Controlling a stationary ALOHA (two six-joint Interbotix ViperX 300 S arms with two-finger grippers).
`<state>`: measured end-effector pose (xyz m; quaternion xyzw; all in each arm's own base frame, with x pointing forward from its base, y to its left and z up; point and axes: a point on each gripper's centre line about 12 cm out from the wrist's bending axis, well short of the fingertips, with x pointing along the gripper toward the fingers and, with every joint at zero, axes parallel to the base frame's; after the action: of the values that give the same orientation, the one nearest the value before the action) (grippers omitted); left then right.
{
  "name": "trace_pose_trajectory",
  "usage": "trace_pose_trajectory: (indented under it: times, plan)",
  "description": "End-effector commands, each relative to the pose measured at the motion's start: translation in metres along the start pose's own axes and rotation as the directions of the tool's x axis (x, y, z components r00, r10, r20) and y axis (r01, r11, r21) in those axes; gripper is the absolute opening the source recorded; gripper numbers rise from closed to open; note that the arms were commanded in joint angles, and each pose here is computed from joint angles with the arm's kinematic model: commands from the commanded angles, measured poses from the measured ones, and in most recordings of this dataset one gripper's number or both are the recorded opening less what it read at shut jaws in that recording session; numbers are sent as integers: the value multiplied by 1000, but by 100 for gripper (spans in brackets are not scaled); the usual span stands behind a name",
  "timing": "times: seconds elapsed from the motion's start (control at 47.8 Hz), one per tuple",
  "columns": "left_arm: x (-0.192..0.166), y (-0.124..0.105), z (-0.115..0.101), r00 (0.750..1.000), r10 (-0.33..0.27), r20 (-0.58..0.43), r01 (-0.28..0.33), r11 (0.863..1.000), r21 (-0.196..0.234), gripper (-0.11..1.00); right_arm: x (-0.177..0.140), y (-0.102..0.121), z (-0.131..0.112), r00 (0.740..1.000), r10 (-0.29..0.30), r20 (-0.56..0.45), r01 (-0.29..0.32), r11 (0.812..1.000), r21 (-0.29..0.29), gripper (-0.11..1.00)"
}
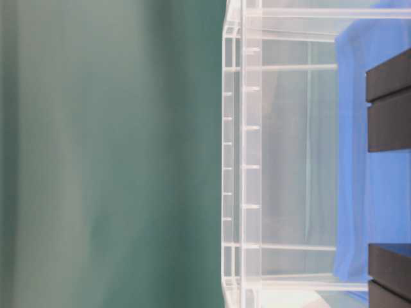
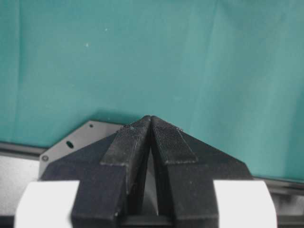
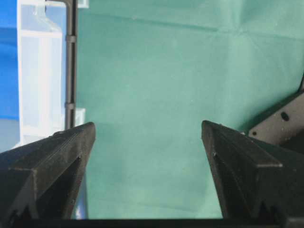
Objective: Take the box out of the case with the right arm.
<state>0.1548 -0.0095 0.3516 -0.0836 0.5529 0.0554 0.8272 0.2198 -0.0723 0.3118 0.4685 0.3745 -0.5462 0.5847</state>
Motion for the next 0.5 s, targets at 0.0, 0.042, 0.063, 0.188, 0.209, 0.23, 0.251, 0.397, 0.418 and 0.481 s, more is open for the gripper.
trace_pose_trajectory:
  times: [0.0, 0.042, 0.063, 0.188, 0.209, 0.23, 0.251, 0.397, 0.418, 0.481]
  plan:
    - [-2, 0, 3, 1000, 0, 11, 0, 1000, -4, 0, -4, 1, 1, 1000, 20, 2, -20, 1000, 3, 88]
    - [-2, 0, 3, 1000, 1, 10, -1, 1000, -4, 0, -4, 1, 1, 1000, 20, 0, -20, 1000, 1, 88]
    - [-2, 0, 3, 1000, 1, 8, -1, 1000, -4, 0, -4, 0, 1, 1000, 17, 1, -17, 1000, 2, 88]
    - [-2, 0, 3, 1000, 1, 8, -1, 1000, -4, 0, -3, 1, 0, 1000, 18, -2, -18, 1000, 1, 88]
    - [-2, 0, 3, 1000, 1, 10, -1, 1000, -4, 0, -3, 1, 1, 1000, 15, -4, -15, 1000, 2, 88]
    - [-2, 0, 3, 1000, 1, 10, -1, 1000, -4, 0, -3, 1, 0, 1000, 17, -5, -17, 1000, 2, 88]
    - [-2, 0, 2, 1000, 0, 11, 0, 1000, -3, 0, -3, 1, 0, 1000, 18, -6, -18, 1000, 3, 88]
    - [-2, 0, 2, 1000, 0, 11, 0, 1000, -4, 0, -4, 1, 0, 1000, 21, -14, -21, 1000, 5, 88]
    - [-2, 0, 2, 1000, 0, 11, 0, 1000, -3, 0, -4, 1, -1, 1000, 21, -14, -21, 1000, 3, 88]
    - [-3, 0, 2, 1000, 0, 13, 0, 1000, -4, 0, -3, 1, -1, 1000, 16, -16, -16, 1000, 4, 88]
